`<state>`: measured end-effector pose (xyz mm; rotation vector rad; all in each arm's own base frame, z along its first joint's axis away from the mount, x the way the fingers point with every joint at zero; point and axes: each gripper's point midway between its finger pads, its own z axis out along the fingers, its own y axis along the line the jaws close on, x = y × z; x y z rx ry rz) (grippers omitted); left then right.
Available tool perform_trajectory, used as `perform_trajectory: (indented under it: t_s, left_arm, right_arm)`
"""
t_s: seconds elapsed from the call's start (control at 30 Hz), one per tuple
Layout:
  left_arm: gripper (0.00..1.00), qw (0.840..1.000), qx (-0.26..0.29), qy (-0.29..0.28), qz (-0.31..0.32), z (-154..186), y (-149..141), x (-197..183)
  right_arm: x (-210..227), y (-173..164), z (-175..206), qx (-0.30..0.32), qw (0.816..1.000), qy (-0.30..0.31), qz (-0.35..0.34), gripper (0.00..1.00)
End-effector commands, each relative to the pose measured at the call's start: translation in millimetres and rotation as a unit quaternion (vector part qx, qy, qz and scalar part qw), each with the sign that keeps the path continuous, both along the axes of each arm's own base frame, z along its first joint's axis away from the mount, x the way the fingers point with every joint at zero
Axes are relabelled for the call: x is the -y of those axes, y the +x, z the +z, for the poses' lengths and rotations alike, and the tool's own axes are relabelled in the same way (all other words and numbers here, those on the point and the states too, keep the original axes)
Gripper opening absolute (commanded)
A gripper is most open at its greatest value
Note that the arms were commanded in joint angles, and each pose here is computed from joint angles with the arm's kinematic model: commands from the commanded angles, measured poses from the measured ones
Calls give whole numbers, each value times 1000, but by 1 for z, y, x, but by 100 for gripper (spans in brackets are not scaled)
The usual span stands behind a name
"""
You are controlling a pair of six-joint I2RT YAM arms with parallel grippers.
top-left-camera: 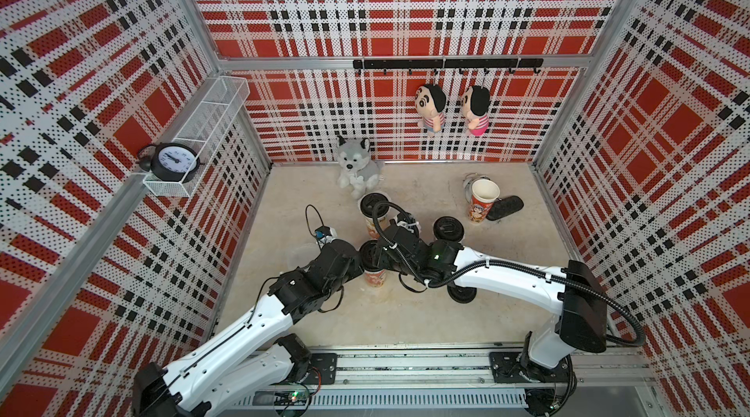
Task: Put the leak-proof paper on the milk tea cups
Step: Secure the cup lid on the cup.
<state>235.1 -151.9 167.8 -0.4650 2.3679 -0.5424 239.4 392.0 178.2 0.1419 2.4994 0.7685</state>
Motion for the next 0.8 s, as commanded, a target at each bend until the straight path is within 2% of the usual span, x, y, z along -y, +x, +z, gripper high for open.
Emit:
perform_trajectory:
  t_s: [0.0, 0.37, 0.77]
  left_arm:
    - [37, 990, -106, 62, -62, -35, -29, -9]
    - [40, 994, -35, 78, -67, 30, 26, -14]
    - [41, 994, 36, 54, -86, 90, 36, -5]
  right_arm:
    - [39, -37, -83, -94, 986, -135, 22, 55]
    - [42, -37, -79, -92, 986, -135, 15, 54]
    - [46, -36, -72, -89, 987, -137, 9, 54]
